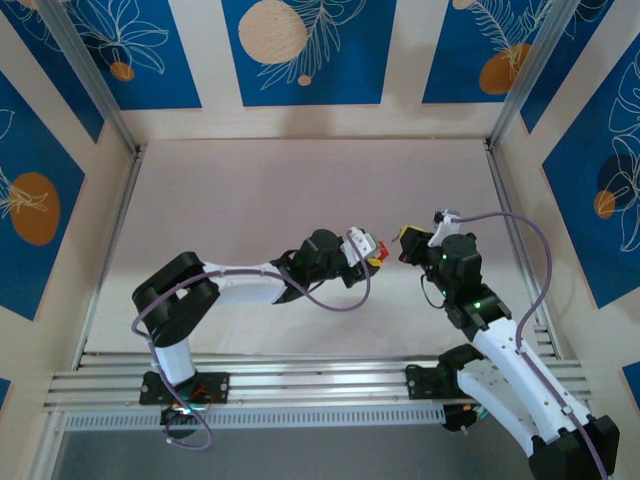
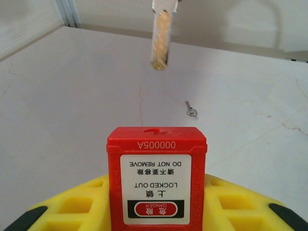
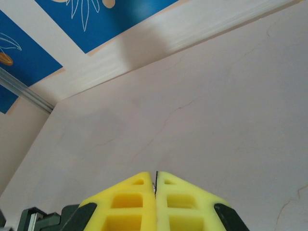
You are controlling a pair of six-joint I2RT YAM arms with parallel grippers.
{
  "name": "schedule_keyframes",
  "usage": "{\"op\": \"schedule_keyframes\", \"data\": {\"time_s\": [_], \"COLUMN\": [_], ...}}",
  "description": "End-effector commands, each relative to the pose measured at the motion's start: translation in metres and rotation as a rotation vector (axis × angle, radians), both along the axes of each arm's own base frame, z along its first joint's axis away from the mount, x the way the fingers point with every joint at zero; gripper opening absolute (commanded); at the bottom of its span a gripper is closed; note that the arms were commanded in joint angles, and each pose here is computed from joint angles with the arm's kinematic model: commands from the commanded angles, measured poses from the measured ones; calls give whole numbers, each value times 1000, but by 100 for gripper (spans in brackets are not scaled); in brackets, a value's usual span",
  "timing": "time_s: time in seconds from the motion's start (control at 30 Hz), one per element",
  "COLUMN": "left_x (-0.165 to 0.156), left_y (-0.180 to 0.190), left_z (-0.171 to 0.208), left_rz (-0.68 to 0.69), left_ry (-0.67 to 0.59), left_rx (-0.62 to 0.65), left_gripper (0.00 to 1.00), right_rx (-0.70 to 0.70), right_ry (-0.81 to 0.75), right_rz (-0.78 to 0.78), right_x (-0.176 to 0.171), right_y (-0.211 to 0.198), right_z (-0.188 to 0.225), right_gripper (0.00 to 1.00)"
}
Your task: Unlock with the key
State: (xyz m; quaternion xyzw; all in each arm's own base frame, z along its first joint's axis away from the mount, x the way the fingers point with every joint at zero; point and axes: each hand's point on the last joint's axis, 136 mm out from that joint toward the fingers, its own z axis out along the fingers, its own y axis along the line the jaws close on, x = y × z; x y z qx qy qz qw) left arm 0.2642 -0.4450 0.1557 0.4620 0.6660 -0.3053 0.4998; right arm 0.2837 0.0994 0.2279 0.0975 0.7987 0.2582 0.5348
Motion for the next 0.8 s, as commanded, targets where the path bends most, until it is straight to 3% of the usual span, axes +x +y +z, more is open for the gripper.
{"op": "schedule_keyframes", "data": {"time_s": [0.0, 0.4, 0.77], "left_x": [-12, -21, -17], "left_y": [-4, -7, -9], "left_z": [29, 29, 30], "left_rz": [-51, -73, -58], "left_ry": [-69, -155, -158], "left_rx": [-74, -83, -90], "left_gripper": [33, 33, 29], "right_rx": [63, 103, 71], "right_ry": [-30, -14, -1], "right_rz": [32, 88, 103], "right_x": [1, -16, -19], "right_y": [3, 10, 13], "right_z": [15, 3, -7], "right_gripper": [0, 0, 0]}}
